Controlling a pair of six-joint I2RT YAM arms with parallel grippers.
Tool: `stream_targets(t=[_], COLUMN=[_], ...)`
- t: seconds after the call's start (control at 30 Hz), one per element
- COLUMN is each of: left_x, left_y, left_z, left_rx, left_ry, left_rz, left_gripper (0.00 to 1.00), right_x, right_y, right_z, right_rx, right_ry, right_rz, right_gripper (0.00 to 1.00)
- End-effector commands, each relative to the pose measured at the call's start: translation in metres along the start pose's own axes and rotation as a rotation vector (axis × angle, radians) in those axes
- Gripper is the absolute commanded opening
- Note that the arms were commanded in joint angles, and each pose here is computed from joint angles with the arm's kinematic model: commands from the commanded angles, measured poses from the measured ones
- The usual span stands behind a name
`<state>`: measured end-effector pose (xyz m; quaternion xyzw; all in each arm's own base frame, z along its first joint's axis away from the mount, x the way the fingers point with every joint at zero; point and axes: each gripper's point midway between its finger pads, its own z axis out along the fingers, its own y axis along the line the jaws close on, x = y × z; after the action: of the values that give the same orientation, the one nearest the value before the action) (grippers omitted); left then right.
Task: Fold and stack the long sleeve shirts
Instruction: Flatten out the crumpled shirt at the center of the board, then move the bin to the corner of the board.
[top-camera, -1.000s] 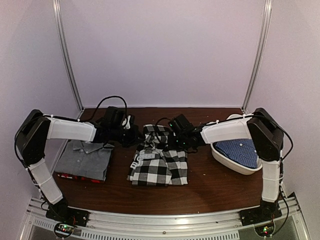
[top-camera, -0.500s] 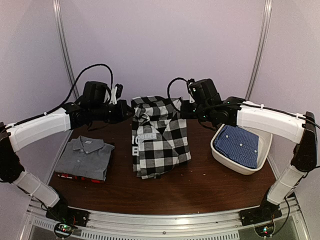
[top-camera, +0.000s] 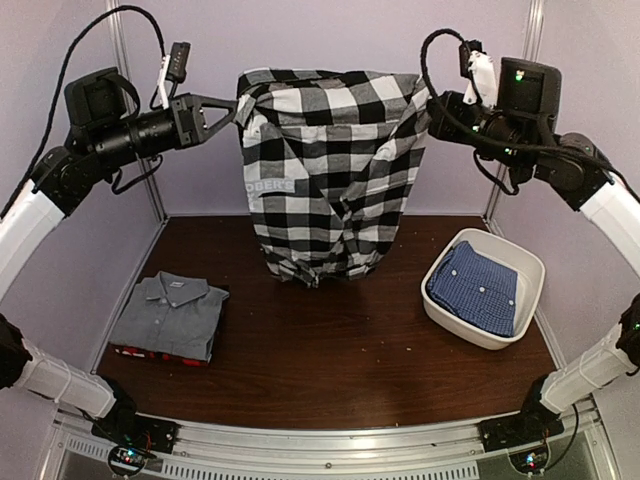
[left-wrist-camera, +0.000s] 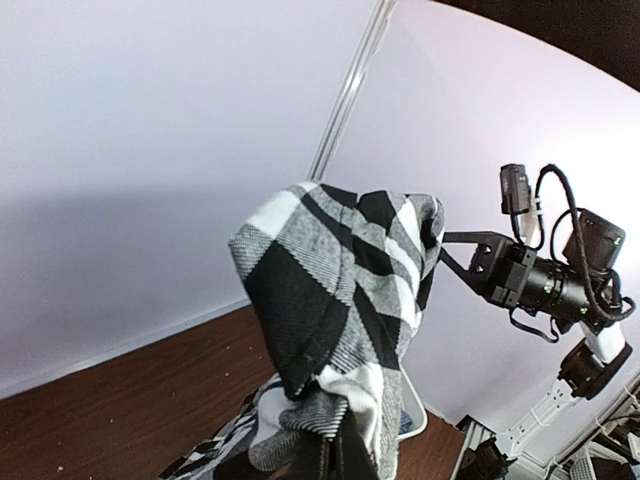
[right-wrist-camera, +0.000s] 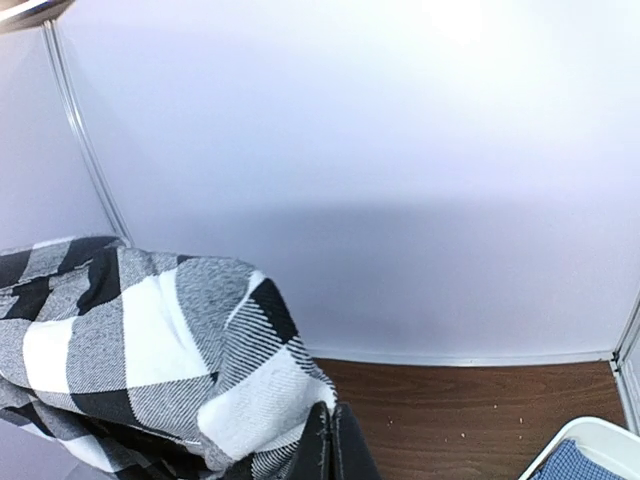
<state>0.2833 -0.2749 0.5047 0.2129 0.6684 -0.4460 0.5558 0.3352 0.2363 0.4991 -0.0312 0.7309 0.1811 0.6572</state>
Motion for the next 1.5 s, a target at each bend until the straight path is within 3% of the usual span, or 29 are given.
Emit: stream_targets(t=[0.0, 0.17, 0.27, 0.37, 0.5, 0.63, 0.67, 0.7, 0.77, 0.83, 0.9, 0.97, 1.17, 1.47], left_x=[-0.05, -0.099, -0.113, -0.11, -0.059, 0.049, 0.078, 0.102, 0.141, 0.165, 0.174, 0.178, 0.194, 0.275], left_y=[-0.053, -0.083, -0.07, -0.035, 0.073, 0.19, 0.217, 0.24, 0.281, 0.302, 0.309, 0.31, 0.281, 0.204], left_z=[-0.03, -0.06, -0.061, -0.044, -0.003, 0.041, 0.051, 0.058, 0.066, 0.068, 0.066, 0.062, 0.055, 0.08], left_rx=[0.152, 0.177, 0.083, -0.054, -0.151, -0.203, -0.235, -0.272, -0.366, -0.418, -0.449, -0.462, -0.437, -0.271], left_ry=[-0.086, -0.197, -0.224, -0.191, -0.022, 0.188, 0.243, 0.287, 0.349, 0.387, 0.394, 0.395, 0.411, 0.526], left_rz=[0.119, 0.163, 0.143, 0.093, -0.09, -0.283, -0.319, -0.34, -0.371, -0.383, -0.385, -0.382, -0.379, -0.46], left_gripper=[0.0, 0.0, 0.0, 0.0, 0.0, 0.0, 0.0, 0.05, 0.36, 0.58, 0.72, 0.78, 0.8, 0.8], right_x=[-0.056, -0.099, -0.107, -0.092, -0.035, 0.072, 0.101, 0.131, 0.182, 0.217, 0.231, 0.238, 0.27, 0.333], right_y=[-0.01, -0.007, -0.002, -0.001, -0.032, -0.087, -0.099, -0.112, -0.133, -0.141, -0.14, -0.142, -0.128, -0.127], right_z=[-0.041, -0.071, -0.07, -0.042, 0.032, 0.12, 0.137, 0.153, 0.175, 0.183, 0.182, 0.176, 0.152, 0.144], right_rx=[-0.011, -0.082, -0.089, -0.032, 0.032, 0.106, 0.117, 0.136, 0.174, 0.188, 0.178, 0.176, 0.082, 0.039], right_ry=[-0.106, -0.184, -0.18, -0.12, 0.052, 0.28, 0.334, 0.386, 0.483, 0.564, 0.576, 0.559, 0.58, 0.621], right_rz=[-0.007, 0.022, 0.002, -0.045, -0.066, -0.051, -0.041, -0.03, -0.01, 0.008, 0.015, 0.03, 0.167, 0.34], right_gripper=[0.0, 0.0, 0.0, 0.0, 0.0, 0.0, 0.06, 0.15, 0.38, 0.51, 0.66, 0.72, 0.73, 0.75])
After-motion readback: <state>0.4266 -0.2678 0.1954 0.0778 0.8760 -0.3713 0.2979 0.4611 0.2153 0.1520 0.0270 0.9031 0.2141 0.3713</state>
